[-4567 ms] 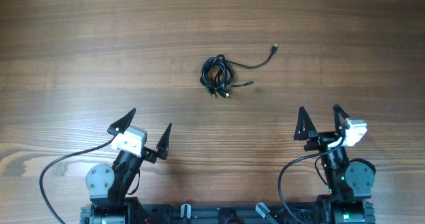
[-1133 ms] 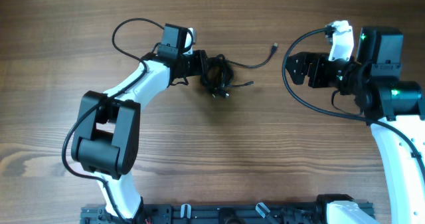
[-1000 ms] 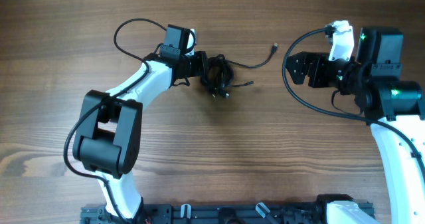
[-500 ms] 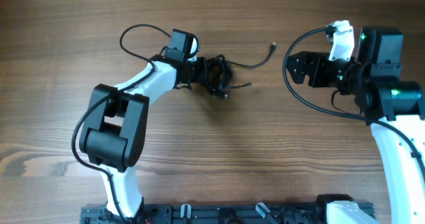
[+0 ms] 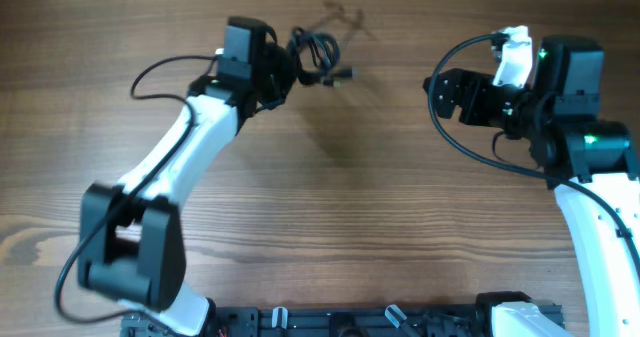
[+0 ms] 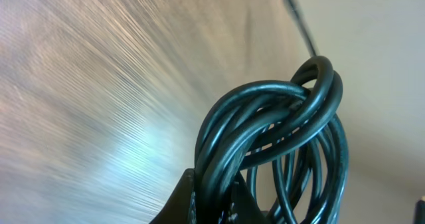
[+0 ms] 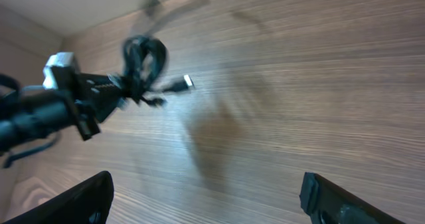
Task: Untangle cables
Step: 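Grasp the cable bundle with the left gripper and lift it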
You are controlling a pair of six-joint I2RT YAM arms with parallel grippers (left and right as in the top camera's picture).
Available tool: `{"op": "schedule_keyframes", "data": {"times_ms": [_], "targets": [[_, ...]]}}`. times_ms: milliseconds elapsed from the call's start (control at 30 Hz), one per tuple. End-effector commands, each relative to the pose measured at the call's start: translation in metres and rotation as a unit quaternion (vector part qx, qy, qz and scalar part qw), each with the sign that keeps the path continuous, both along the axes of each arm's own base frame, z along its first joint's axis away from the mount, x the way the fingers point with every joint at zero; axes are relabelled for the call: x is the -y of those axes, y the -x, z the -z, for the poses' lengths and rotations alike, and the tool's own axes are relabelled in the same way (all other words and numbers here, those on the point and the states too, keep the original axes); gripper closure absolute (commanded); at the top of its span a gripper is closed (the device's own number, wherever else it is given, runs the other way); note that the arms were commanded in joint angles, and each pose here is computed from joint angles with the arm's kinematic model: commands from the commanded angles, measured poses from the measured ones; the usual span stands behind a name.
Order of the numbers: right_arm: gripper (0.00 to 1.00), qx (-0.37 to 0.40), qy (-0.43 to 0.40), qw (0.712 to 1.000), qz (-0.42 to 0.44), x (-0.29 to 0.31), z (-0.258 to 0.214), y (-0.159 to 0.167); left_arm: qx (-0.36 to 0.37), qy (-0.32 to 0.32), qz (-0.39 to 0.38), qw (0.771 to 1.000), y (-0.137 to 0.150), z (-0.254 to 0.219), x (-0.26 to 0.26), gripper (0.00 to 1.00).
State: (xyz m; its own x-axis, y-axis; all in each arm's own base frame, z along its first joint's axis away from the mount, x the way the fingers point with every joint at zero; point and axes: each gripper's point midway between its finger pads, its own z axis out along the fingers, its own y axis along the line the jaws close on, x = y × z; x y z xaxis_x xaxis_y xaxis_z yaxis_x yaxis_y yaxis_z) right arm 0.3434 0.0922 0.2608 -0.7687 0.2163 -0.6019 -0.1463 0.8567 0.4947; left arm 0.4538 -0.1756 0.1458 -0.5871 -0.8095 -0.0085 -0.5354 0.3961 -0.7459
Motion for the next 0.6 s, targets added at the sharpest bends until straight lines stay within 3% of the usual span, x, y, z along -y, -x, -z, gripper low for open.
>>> {"op": "schedule_keyframes", "data": {"times_ms": [0,233,467,567], "targets": [[0.1,0.0,-0.032,0.999,-0.009,-0.022,-0.011,-0.001,-0.052,0.158,-0.137,0.976,0.003,-0.046,0.001,0.96],[0.15,0.001,-0.056,0.996,-0.064,-0.077,-0.013,0.003,-0.197,0.322,-0.107,0.92,0.036,-0.067,0.044,0.96],[0.34,-0.013,-0.063,0.993,-0.1,-0.13,0.009,-0.006,-0.247,0.358,-0.047,0.899,0.057,-0.078,0.063,0.96],[0.35,0.004,-0.048,0.994,-0.093,-0.138,0.012,-0.014,-0.256,0.361,-0.032,0.896,0.062,-0.08,0.069,0.96]]}}
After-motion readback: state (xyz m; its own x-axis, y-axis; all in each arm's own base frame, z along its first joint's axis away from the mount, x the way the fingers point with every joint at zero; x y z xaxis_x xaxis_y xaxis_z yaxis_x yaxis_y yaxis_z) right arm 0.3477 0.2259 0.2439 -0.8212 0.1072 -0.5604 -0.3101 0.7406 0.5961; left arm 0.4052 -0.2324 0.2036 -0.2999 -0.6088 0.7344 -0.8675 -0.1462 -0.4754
